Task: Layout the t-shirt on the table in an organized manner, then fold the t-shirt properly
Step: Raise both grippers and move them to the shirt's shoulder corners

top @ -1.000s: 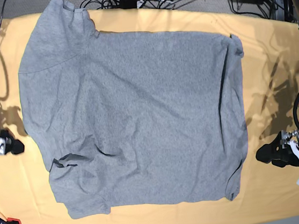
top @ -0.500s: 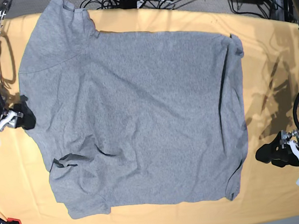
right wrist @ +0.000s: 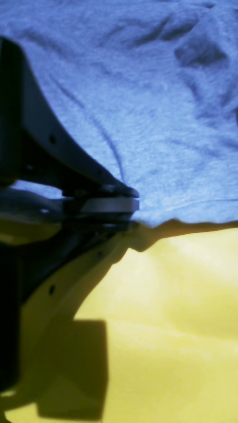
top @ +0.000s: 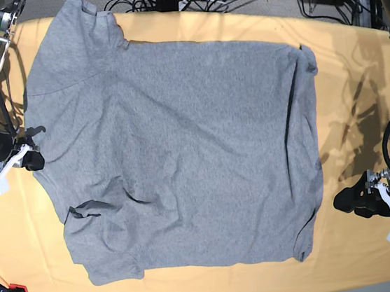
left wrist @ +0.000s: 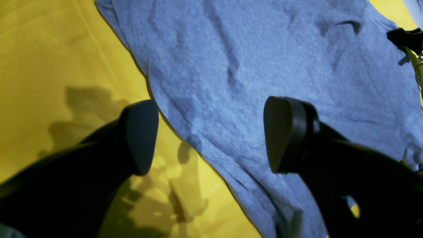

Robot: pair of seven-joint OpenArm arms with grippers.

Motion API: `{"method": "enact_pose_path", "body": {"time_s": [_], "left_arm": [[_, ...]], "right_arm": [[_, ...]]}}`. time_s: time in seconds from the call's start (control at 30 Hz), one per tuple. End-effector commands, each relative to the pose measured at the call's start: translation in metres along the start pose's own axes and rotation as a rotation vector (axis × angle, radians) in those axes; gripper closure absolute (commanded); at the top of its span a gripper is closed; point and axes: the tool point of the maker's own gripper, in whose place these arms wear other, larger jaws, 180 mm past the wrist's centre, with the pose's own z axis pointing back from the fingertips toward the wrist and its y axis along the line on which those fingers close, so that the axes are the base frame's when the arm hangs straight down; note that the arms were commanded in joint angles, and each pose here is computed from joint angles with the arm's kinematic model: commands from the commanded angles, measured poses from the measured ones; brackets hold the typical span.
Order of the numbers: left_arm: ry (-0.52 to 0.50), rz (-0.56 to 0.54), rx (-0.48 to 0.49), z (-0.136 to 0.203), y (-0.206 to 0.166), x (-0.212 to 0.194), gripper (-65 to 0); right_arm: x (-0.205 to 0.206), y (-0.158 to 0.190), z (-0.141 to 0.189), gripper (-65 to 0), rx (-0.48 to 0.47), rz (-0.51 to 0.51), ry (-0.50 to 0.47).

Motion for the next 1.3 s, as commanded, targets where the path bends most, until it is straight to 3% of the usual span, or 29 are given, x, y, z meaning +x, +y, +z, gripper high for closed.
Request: {"method": "enact_pose_path", "body": {"time_s": [0.0,0.23,0.43,0.67,0.73,0.83,1.0,1.17,1.27], "left_arm": [[-0.070,-0.034,0.009,0.015,0.000,0.025,-49.4],[-0.070,-0.033,0.009,0.015,0.000,0.025,-49.4],[-0.070,-0.033,0.009,0.015,0.000,0.025,-49.4],[-0.071,-0.033,0.009,0.015,0.000,0.026,-49.4],[-0.070,-0.029,0.010,0.015,0.000,0.025,-49.4],[-0.070,-0.025,0.011,0.015,0.000,0.025,-49.4],[-0.110,-0.008,0.023,0.023,0.004,0.033,-49.4],[-0.250,0.054,0.066,0.063,0.018,0.053,-49.4],[-0.315,0.098,0.019,0.078,0.015,0.048,-49.4]], "right_arm": [[0.007,-0.012,0.010,0.0,-0.037,0.022,0.005],[0.007,-0.040,0.033,0.0,-0.111,-0.110,-0.028],[0.008,-0.069,0.064,0.0,-0.170,-0.225,-0.114],[-0.020,-0.092,0.090,0.0,-0.224,-0.352,-0.130],[-0.028,-0.092,0.091,0.0,-0.218,-0.368,-0.128],[-0.024,-0.077,0.091,0.0,-0.126,-0.308,-0.174],[-0.004,-0.056,0.099,-39.1,0.021,-0.321,-0.238],[0.018,-0.042,0.119,-40.8,0.144,-0.302,-0.293],[0.029,-0.037,0.129,-40.7,0.190,-0.301,-0.353]]}}
